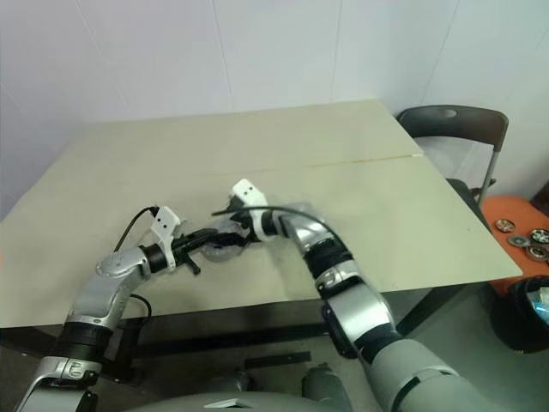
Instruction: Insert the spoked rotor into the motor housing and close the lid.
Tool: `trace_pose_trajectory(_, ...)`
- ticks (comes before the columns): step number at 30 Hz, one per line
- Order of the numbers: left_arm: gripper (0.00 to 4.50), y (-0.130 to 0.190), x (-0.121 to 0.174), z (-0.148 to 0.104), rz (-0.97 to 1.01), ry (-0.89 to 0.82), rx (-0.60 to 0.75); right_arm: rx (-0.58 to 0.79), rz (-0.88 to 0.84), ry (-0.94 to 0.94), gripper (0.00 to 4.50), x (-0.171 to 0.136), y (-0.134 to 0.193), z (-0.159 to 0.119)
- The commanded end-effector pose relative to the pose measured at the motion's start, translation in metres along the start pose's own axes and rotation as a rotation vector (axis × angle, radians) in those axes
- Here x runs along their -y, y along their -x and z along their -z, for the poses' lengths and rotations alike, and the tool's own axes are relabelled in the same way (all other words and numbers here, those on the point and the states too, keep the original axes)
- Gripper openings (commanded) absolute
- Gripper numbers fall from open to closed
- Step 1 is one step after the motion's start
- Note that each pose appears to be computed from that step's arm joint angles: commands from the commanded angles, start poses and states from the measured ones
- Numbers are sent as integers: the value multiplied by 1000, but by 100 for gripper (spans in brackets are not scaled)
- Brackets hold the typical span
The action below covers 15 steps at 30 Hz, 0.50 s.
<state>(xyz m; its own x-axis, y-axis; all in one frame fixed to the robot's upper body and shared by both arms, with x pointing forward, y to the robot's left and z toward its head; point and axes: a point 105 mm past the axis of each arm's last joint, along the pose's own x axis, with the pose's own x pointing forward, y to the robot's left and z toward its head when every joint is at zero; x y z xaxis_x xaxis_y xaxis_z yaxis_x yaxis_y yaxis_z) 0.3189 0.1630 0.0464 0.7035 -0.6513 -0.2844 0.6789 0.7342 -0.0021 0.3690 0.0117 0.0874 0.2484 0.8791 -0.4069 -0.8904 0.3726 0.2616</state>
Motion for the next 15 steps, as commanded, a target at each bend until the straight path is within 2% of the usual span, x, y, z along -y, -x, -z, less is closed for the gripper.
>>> trace_pose_trajectory(1,0,4,10,45,23,56,-176,44,-34,-11,447,2,16,-18)
trace_pose_trajectory(5,0,4,10,44,23,49,-175,18,-54,-152,447,8,32,-9)
trace_pose_trajectory(8,0,4,10,44,33,35,-180,-78,-66,-333,447,4,39,10)
trace_pose_trajectory(11,0,5,5,39,28,-3,-178,-148,-70,-526,447,-6,38,27)
trace_pose_trajectory(15,0,6,-2,30,18,-32,-158,-148,0,-707,447,-6,28,29)
